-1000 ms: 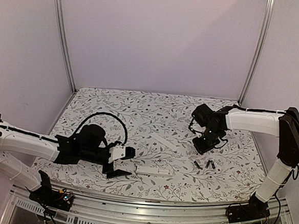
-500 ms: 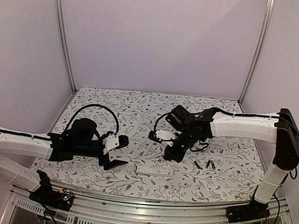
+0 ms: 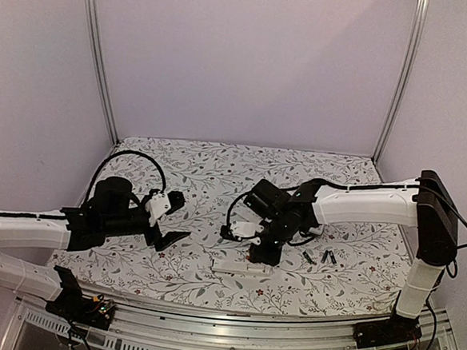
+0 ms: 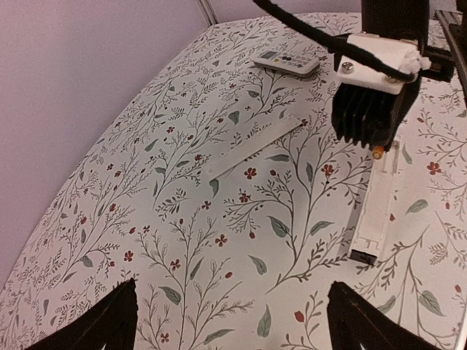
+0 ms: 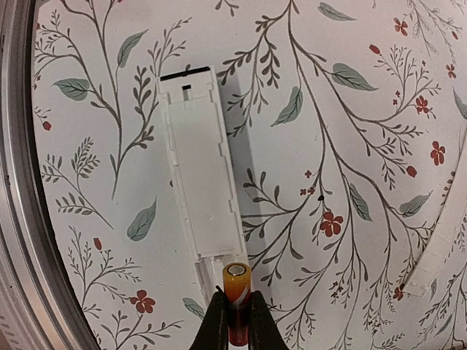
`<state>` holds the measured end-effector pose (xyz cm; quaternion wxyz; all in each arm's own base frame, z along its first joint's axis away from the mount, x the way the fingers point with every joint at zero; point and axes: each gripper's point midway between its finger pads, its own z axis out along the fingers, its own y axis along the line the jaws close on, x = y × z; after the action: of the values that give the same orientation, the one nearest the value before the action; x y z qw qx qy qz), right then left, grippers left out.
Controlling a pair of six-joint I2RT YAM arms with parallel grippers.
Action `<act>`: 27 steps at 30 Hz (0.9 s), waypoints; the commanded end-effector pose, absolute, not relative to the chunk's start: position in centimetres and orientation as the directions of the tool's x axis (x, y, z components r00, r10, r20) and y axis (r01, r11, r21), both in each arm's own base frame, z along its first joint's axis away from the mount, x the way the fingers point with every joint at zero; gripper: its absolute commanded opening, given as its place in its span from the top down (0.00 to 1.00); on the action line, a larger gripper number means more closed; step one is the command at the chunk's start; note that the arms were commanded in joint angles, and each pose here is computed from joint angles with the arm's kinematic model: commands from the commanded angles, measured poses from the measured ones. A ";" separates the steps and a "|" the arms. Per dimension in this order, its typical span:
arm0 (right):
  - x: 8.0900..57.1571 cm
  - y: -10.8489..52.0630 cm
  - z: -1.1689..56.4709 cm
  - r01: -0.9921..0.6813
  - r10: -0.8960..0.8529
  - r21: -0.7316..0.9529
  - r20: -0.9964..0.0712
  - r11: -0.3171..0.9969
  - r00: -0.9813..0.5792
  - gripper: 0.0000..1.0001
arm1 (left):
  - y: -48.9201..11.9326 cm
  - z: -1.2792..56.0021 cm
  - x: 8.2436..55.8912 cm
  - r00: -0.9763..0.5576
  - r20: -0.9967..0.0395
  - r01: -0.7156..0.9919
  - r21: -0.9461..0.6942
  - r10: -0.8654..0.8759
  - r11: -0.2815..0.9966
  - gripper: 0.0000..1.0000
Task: Load the batteries into the remote control
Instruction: Load the battery into the battery compartment.
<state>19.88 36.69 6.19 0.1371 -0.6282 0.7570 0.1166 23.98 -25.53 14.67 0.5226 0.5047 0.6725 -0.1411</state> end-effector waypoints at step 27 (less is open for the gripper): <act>19.6 35.8 4.3 -0.990 -0.958 -0.098 -0.279 0.103 -0.072 0.94 | -24.7 15.7 24.8 0.077 -0.858 0.795 0.360 0.507 0.488 0.08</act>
<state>19.31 35.70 4.05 0.1245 -0.6620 0.7359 0.0683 24.49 -25.24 15.94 0.5447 0.4932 0.6642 -0.1374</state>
